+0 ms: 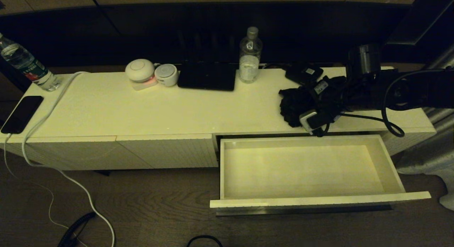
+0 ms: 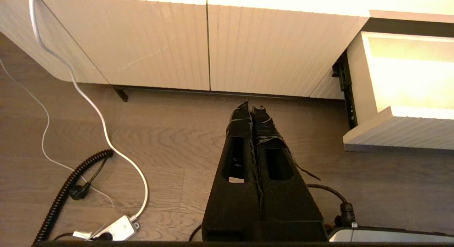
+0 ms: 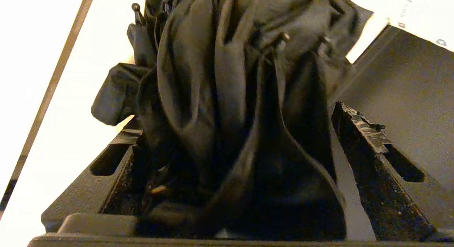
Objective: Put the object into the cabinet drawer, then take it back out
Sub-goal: Put the umbrella in the drawer
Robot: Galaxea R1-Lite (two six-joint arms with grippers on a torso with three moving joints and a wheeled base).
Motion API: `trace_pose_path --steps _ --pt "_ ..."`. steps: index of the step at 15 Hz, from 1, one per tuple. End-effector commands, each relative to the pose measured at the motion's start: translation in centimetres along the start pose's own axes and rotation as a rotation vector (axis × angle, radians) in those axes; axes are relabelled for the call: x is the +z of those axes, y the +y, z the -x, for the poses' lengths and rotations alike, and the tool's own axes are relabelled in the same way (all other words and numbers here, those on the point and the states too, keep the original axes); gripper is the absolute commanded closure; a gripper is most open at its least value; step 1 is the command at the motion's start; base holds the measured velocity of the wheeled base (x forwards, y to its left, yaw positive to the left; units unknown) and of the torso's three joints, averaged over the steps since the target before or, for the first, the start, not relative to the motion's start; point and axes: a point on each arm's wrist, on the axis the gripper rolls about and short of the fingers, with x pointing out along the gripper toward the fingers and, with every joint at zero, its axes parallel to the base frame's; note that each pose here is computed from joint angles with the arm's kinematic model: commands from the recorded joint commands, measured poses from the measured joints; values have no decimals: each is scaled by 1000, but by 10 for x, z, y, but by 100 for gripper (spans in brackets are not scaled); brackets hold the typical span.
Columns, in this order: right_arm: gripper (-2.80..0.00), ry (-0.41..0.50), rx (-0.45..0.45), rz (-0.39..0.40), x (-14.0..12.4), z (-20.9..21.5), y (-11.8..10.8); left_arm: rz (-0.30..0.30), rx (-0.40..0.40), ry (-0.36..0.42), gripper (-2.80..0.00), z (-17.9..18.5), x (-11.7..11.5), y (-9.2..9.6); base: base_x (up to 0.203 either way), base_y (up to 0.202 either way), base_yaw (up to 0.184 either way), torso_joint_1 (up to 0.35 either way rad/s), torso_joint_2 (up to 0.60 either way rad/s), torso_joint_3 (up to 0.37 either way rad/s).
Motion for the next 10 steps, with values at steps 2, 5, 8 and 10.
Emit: trace_pose_path --steps 2,5,8,10 --pt "-280 -4 1 11 1 -11 1 1 0 -2 0 0 0 0 0 0 0 0 0 0" --pt "-280 6 -8 10 -1 -16 -2 1 1 -1 0 0 0 0 0 0 0 0 0 0" --pt "-280 19 1 2 -1 -19 -1 1 1 -1 0 0 0 0 0 0 0 0 0 0" --pt "-280 21 3 -5 -1 -19 -1 1 0 -2 0 0 0 0 0 0 0 0 0 0"
